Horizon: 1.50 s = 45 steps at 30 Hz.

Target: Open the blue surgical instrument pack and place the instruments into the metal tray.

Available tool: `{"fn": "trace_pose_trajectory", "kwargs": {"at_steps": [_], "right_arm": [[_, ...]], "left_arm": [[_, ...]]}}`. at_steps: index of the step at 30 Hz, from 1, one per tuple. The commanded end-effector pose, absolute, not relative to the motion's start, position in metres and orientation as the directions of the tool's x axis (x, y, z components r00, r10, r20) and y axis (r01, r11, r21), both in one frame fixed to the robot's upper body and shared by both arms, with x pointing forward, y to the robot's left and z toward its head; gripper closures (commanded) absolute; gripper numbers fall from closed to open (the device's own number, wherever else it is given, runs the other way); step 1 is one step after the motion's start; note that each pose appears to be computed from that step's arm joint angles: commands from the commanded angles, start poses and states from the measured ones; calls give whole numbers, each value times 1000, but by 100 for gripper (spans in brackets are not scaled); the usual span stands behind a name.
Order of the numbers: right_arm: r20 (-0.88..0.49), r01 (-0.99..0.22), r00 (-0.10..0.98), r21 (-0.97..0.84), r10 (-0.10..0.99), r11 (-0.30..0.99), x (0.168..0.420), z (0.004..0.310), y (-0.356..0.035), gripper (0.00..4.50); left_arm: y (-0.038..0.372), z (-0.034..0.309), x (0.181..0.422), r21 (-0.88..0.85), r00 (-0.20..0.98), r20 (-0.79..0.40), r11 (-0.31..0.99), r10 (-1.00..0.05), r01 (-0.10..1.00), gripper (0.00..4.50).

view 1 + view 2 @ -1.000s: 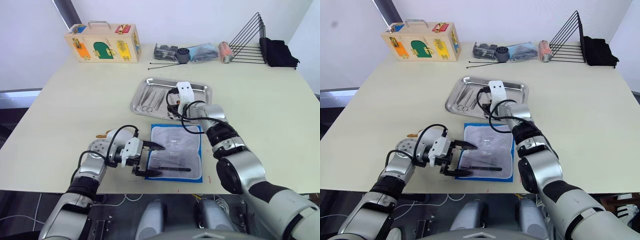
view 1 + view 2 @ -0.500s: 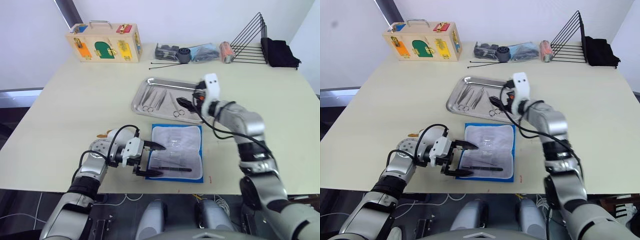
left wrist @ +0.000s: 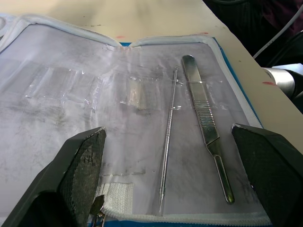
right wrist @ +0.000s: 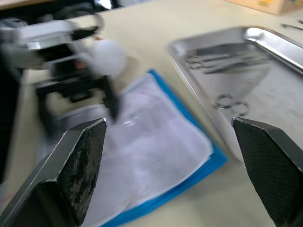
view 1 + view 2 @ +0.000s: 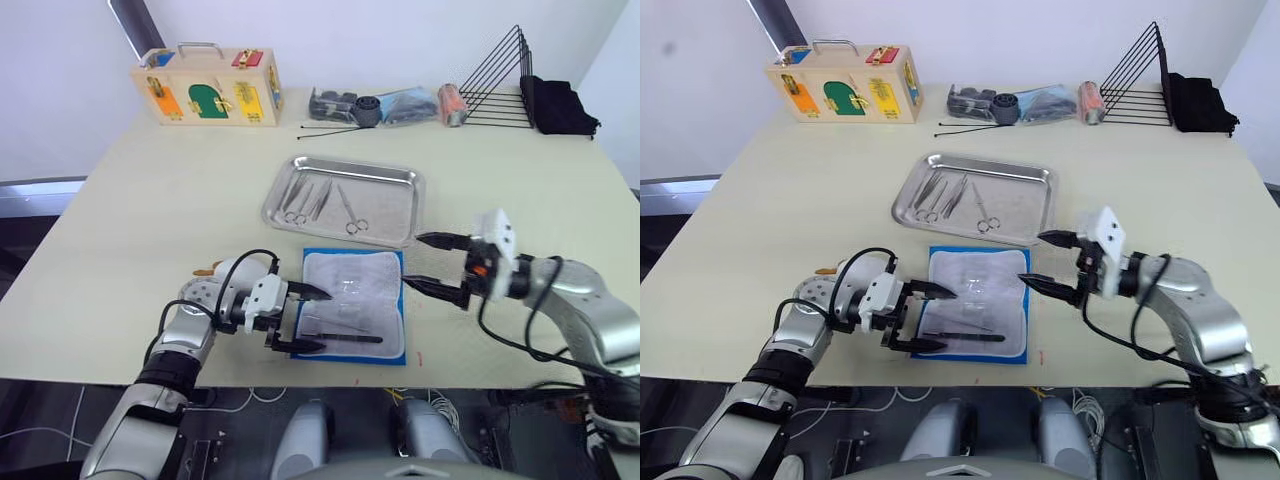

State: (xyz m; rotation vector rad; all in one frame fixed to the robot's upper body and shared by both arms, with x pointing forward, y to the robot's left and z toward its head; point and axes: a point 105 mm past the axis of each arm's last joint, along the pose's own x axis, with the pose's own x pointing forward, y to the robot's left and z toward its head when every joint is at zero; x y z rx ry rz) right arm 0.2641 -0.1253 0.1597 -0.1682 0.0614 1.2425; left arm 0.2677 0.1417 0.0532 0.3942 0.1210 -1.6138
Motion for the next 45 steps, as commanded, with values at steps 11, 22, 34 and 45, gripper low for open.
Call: {"fn": "trace_pose_trajectory", "kwargs": {"at_steps": [11,22,34,45], "right_arm": [[-212,-970,160,-215,964,114,217,207,-197,11],[-261,-952,175,-290,949,96,221,210,-195,11],[-249,-954,200,-269,948,131,247,156,-128,11],[-347,-948,230,-292,909,129,268,103,-75,11]], "left_arm": [[151,22,253,26,-94,-402,-114,-911,993,0],[152,22,255,23,-100,-408,-119,-908,993,0],[151,23,256,26,-101,-411,-122,-906,992,0],[151,23,254,23,-106,-413,-127,-905,992,0]]}}
